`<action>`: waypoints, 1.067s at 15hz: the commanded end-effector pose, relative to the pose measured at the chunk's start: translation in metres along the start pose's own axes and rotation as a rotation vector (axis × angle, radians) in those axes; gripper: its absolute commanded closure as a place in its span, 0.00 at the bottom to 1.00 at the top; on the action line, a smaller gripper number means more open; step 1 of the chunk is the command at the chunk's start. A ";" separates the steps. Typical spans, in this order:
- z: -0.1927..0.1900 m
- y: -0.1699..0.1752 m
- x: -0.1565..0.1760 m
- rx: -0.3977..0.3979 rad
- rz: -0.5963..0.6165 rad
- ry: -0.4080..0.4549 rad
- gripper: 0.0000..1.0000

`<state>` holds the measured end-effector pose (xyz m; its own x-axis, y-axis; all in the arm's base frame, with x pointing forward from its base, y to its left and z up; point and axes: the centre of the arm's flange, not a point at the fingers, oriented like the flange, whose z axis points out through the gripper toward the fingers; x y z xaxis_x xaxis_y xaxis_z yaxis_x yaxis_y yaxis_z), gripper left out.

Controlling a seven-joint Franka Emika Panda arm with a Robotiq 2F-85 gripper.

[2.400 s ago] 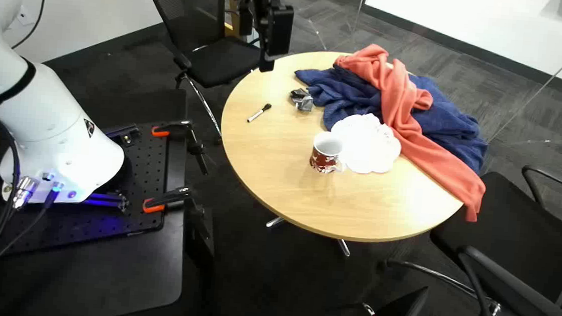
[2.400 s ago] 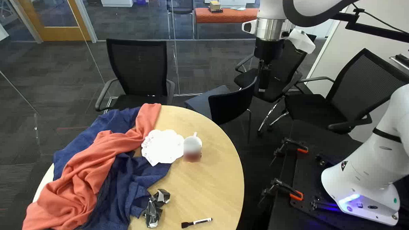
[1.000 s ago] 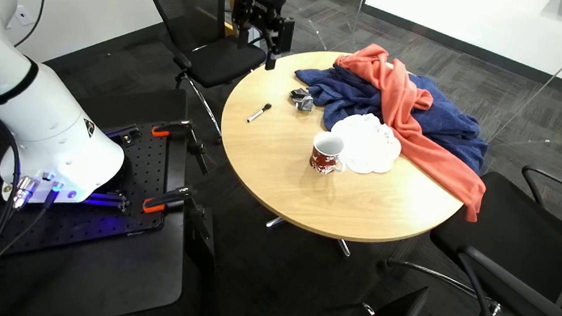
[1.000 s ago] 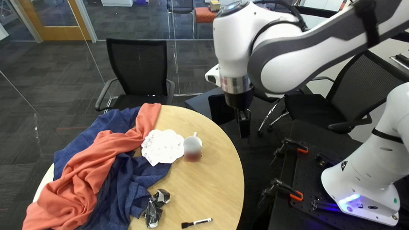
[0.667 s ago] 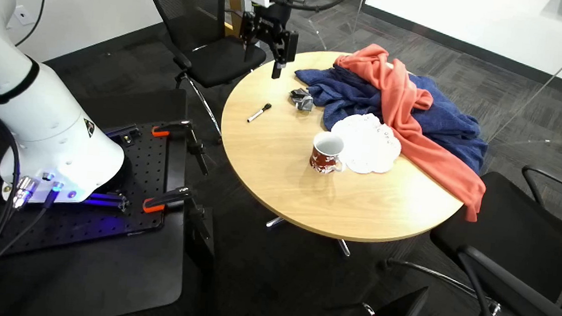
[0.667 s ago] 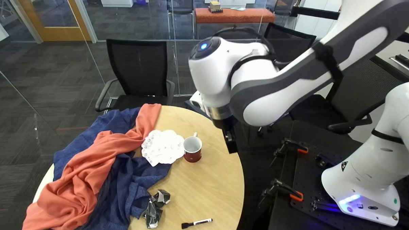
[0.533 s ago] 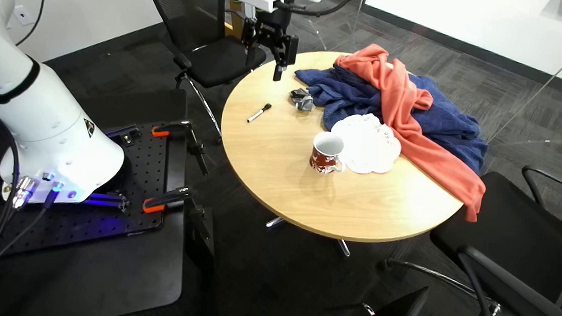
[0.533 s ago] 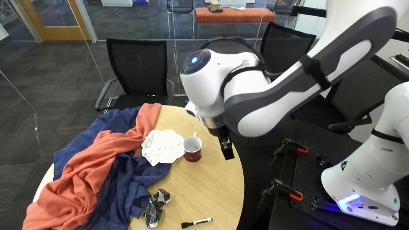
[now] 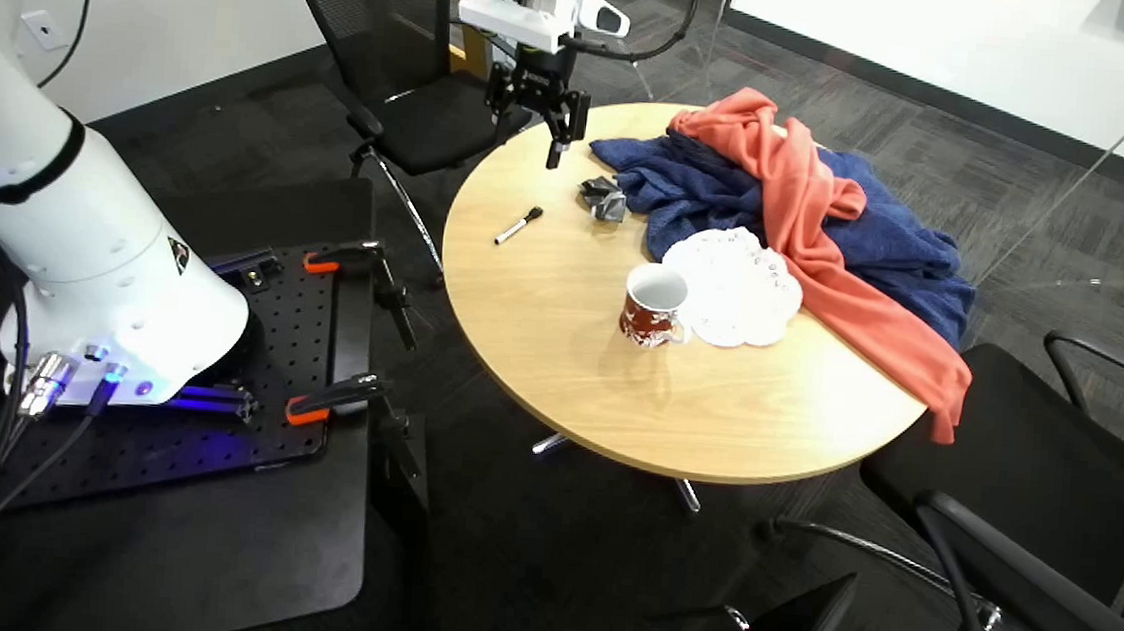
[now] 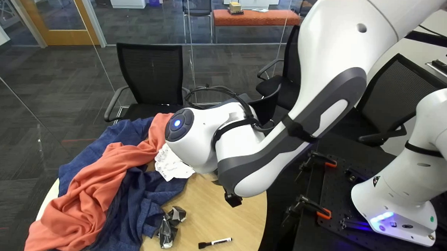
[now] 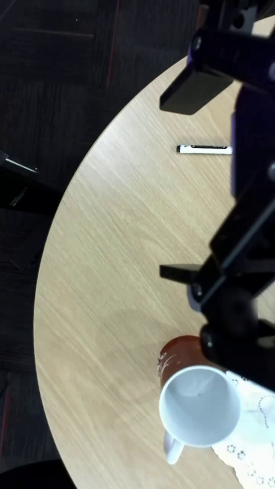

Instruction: Put the marker on the table in the mug

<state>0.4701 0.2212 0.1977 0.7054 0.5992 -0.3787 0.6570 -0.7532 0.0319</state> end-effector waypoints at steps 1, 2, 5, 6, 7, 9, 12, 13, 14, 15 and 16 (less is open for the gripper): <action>0.003 -0.005 0.006 0.001 -0.011 -0.004 0.00; 0.005 -0.009 0.011 0.002 -0.020 -0.006 0.00; 0.006 -0.012 0.016 0.003 -0.026 -0.007 0.00; 0.006 -0.012 0.016 0.003 -0.026 -0.006 0.00; 0.006 -0.012 0.016 0.003 -0.026 -0.006 0.00; 0.009 -0.014 0.023 -0.005 -0.038 -0.002 0.00; 0.021 -0.031 0.040 -0.034 -0.074 -0.022 0.00; 0.025 -0.038 0.047 -0.044 -0.093 -0.027 0.00; 0.029 -0.044 0.053 -0.052 -0.108 -0.030 0.00; 0.034 -0.052 0.060 -0.060 -0.123 -0.032 0.00; 0.038 -0.058 0.067 -0.067 -0.136 -0.034 0.00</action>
<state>0.4609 0.2695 0.1539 0.6138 0.6705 -0.4167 0.7421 -0.6702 0.0148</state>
